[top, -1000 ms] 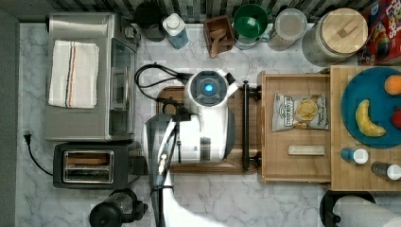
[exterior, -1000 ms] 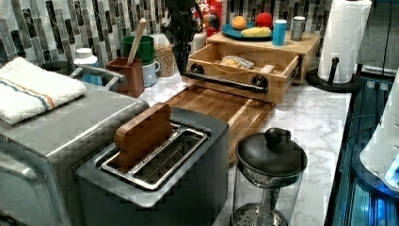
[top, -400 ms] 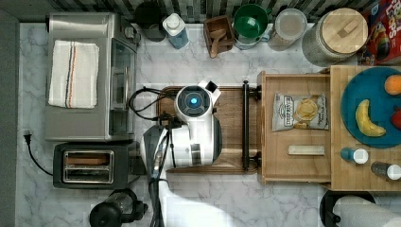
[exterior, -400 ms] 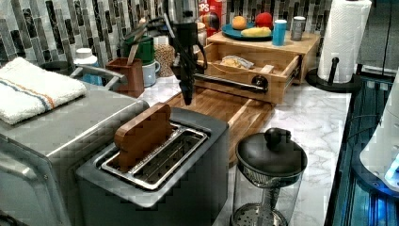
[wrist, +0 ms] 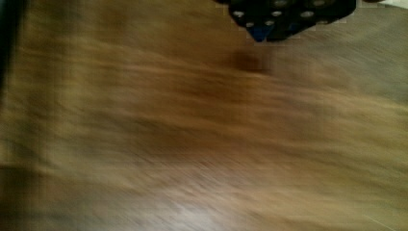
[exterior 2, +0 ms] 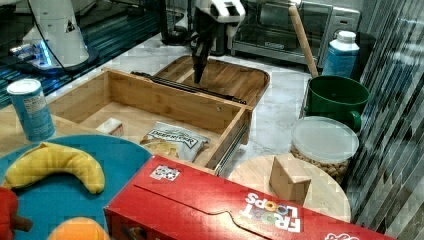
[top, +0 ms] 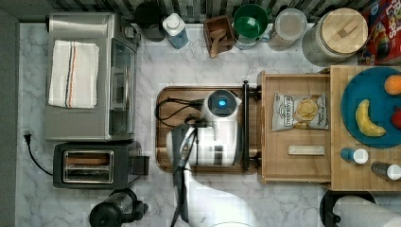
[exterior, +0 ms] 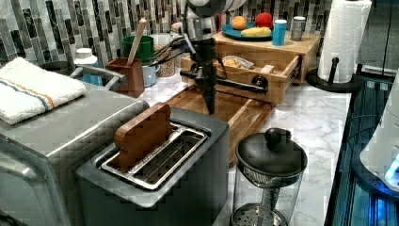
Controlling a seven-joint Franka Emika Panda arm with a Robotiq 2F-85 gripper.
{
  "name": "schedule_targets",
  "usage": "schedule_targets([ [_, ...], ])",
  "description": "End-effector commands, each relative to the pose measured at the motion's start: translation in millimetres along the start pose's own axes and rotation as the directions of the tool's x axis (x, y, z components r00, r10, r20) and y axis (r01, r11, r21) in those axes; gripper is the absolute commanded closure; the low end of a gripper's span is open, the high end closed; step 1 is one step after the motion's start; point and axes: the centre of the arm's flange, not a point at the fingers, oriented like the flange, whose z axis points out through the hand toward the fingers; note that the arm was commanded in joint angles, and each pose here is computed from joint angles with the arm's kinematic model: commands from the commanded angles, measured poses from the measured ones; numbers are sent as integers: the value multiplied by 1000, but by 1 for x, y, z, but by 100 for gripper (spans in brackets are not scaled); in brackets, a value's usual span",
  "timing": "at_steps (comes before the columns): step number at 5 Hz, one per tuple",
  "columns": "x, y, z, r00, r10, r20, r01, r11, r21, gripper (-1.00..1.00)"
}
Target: Close the drawer.
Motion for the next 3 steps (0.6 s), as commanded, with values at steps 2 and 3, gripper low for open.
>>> schedule_targets([
  [2,-12,112,-67,991,26,-132,-36,997,-71,100],
  [3,-22,146,-70,982,55,-179,-71,994,-88,100],
])
